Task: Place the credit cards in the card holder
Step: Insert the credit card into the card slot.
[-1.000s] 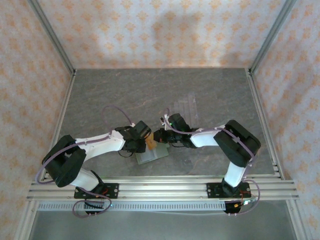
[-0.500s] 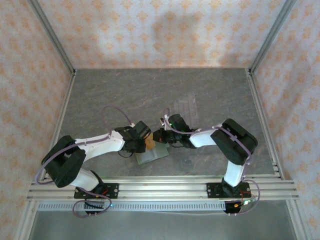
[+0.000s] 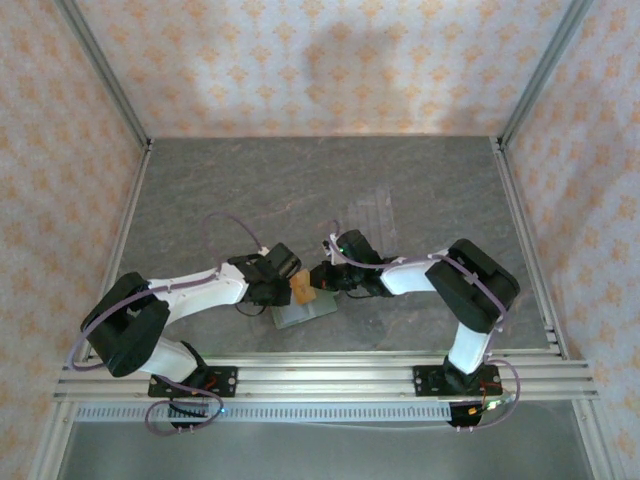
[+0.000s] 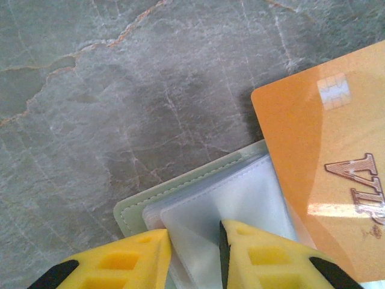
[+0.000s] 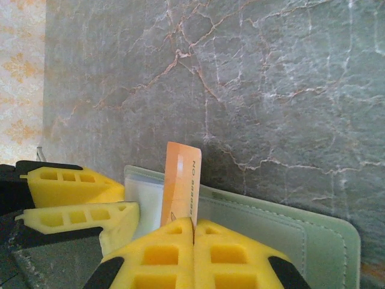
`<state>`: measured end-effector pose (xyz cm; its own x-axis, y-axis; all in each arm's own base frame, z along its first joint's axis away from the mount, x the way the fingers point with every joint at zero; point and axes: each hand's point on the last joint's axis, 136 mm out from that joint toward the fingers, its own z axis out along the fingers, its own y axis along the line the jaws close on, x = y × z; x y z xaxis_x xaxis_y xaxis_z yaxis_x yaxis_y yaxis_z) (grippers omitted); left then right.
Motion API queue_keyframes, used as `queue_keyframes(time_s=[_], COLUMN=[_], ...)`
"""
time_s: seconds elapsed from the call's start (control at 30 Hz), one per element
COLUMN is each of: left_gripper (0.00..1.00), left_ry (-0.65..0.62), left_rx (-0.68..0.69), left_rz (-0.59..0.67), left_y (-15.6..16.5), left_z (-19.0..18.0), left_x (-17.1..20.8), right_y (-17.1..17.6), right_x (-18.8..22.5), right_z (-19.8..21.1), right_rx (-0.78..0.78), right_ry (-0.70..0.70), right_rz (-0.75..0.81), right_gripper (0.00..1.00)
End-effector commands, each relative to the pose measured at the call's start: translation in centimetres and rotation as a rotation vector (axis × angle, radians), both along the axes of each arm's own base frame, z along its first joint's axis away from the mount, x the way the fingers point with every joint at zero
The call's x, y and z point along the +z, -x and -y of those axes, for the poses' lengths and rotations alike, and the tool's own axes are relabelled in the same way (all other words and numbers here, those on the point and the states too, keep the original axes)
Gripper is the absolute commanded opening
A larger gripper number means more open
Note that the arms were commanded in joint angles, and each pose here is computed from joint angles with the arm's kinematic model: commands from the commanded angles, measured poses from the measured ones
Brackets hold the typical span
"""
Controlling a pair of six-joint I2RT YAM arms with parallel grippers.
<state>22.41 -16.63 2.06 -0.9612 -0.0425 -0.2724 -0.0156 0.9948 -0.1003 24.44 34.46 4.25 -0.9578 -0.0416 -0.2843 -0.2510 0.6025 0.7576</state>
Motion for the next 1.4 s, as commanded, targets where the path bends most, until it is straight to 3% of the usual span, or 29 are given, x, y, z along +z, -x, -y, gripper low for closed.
queue_keyframes(time_s=[0.0,0.93,1.37], left_gripper=[0.28,0.28,0.28], left_ry=[-0.149,-0.148,-0.145], left_rx=[0.022,0.014,0.016], left_rz=[-0.123,-0.130,-0.130], left_y=[3.2,3.2,3.2], left_z=[-3.6,-3.4,-3.4], left_x=[-3.5,-4.1,-4.4], right_y=[1.1,5.7,4.8], right_x=[-1.4,-2.9,-2.3], right_z=[1.7,2.4,0.2], right_rx=[-0.008,0.034,0.099], right_ry=[0.072,0.108,0.094], right_rz=[-0.023,-0.113,-0.092], right_gripper=[0.00,0.00,0.00])
